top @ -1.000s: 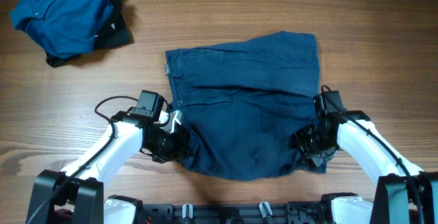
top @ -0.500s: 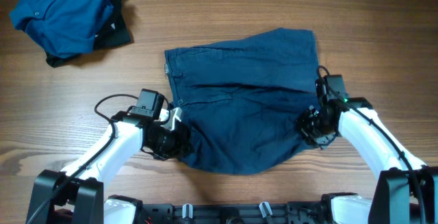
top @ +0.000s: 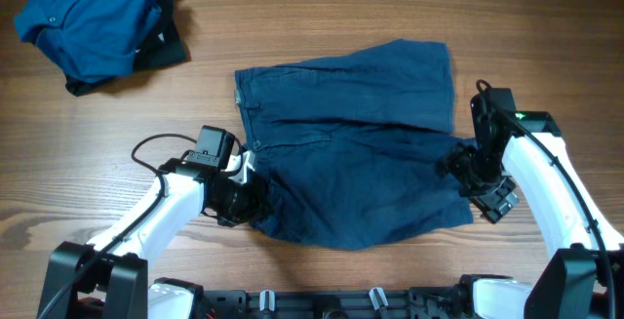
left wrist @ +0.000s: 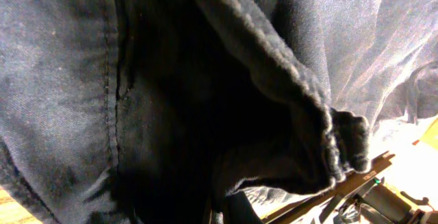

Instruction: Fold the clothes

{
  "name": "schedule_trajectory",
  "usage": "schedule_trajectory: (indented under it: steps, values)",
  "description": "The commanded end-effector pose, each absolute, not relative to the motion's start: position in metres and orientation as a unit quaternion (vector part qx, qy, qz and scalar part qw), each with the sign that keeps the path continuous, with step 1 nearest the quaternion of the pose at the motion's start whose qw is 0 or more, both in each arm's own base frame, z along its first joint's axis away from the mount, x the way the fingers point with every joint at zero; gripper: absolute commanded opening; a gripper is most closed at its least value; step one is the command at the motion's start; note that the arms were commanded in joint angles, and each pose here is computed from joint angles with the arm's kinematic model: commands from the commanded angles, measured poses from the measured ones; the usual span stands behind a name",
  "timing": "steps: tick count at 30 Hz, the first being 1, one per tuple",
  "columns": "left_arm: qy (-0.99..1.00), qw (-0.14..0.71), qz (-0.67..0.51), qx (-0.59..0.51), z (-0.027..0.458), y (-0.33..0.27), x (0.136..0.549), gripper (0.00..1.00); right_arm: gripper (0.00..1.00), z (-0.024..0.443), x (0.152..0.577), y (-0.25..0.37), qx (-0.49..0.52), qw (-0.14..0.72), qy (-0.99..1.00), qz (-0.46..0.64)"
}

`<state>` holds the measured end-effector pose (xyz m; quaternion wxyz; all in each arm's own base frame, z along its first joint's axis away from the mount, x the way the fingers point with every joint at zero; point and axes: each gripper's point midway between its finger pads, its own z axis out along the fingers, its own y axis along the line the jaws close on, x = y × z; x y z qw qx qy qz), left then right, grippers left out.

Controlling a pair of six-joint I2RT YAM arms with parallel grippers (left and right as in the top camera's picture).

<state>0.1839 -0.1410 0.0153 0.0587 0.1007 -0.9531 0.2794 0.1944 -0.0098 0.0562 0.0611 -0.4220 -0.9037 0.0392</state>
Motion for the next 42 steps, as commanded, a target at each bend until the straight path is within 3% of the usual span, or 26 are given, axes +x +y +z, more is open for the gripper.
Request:
schedule_trajectory:
  steps: [1,5,22,33,38,42]
  values:
    - [-0.955,0.053,0.273,0.105,0.015,-0.14,0.189,0.04,1.0,0.037,0.174,-0.01,-0.424,0.089,-0.9,0.041]
    - [-0.955,0.054,0.273,0.105,0.015,-0.14,0.189,0.04,1.0,0.016,0.177,0.009,-0.401,0.086,-0.912,-0.02]
    - [-0.955,0.056,0.272,0.106,0.015,-0.14,0.187,0.04,0.96,-0.018,0.18,0.019,-0.405,0.053,-0.91,-0.065]
    - [-0.955,0.057,0.272,0.106,0.015,-0.14,0.187,0.05,0.61,-0.016,0.173,0.019,-0.431,0.067,-0.898,-0.058]
    - [-0.955,0.057,0.272,0.106,0.015,-0.14,0.187,0.05,0.55,-0.004,0.164,0.019,-0.431,0.069,-0.898,-0.057]
    - [-0.955,0.057,0.272,0.106,0.015,-0.14,0.187,0.06,0.37,0.017,0.17,0.019,-0.426,0.036,-0.901,-0.071]
